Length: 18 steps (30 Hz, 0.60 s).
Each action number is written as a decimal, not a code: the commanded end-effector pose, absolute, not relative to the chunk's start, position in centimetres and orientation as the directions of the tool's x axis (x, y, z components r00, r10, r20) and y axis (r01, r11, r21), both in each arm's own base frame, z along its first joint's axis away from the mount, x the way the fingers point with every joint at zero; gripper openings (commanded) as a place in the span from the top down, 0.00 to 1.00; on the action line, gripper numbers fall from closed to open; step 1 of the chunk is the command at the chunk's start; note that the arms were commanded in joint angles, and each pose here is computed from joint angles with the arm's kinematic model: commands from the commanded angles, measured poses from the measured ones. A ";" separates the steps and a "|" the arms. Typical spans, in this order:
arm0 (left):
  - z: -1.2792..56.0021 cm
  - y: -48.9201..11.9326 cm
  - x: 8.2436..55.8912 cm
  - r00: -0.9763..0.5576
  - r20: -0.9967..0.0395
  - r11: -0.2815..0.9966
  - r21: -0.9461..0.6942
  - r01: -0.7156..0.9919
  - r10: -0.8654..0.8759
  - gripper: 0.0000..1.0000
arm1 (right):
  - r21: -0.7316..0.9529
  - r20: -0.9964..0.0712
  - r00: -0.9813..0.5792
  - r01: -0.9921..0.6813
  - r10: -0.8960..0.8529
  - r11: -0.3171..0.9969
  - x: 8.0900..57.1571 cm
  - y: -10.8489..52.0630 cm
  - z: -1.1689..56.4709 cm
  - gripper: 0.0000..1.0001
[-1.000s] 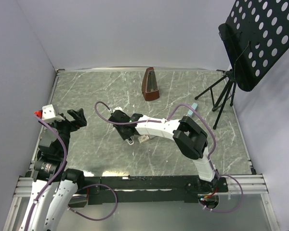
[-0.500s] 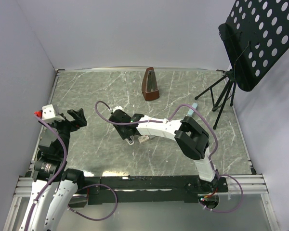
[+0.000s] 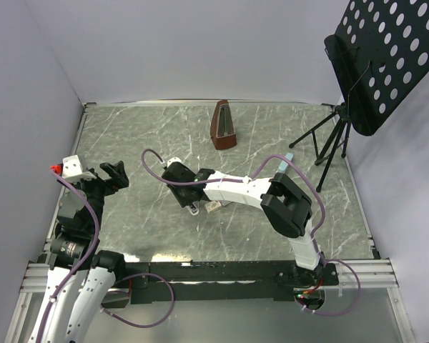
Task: Load the staples into the stapler
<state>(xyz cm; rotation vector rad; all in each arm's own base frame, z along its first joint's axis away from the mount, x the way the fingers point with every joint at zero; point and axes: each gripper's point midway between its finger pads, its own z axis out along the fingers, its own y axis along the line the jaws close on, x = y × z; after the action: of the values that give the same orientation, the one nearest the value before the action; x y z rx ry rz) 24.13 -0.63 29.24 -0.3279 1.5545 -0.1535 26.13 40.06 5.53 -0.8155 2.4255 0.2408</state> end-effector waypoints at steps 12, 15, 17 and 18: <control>30.1 -0.8 24.4 0.048 -0.951 0.947 -0.307 -0.091 -0.304 0.00 | 0.030 -0.597 -0.644 -0.614 -0.478 0.789 26.1 40.8 7.3 0.64; 30.1 -0.8 24.4 0.046 -0.952 0.947 -0.307 -0.091 -0.304 0.00 | 0.034 -0.610 -0.635 -0.618 -0.473 0.785 26.1 40.8 7.6 0.65; 30.1 -0.8 24.4 0.046 -0.952 0.947 -0.307 -0.091 -0.304 0.01 | 0.029 -0.616 -0.637 -0.607 -0.464 0.794 26.3 40.6 7.9 0.65; 30.1 -0.8 24.4 0.046 -0.952 0.947 -0.307 -0.091 -0.304 0.01 | 0.012 -0.620 -0.635 -0.595 -0.461 0.804 26.5 40.4 7.9 0.65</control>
<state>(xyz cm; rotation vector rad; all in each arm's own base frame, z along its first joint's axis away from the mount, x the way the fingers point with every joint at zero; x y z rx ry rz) 24.13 -0.63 29.24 -0.3273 1.5547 -0.1535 25.78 40.35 5.38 -0.8278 2.4319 0.2710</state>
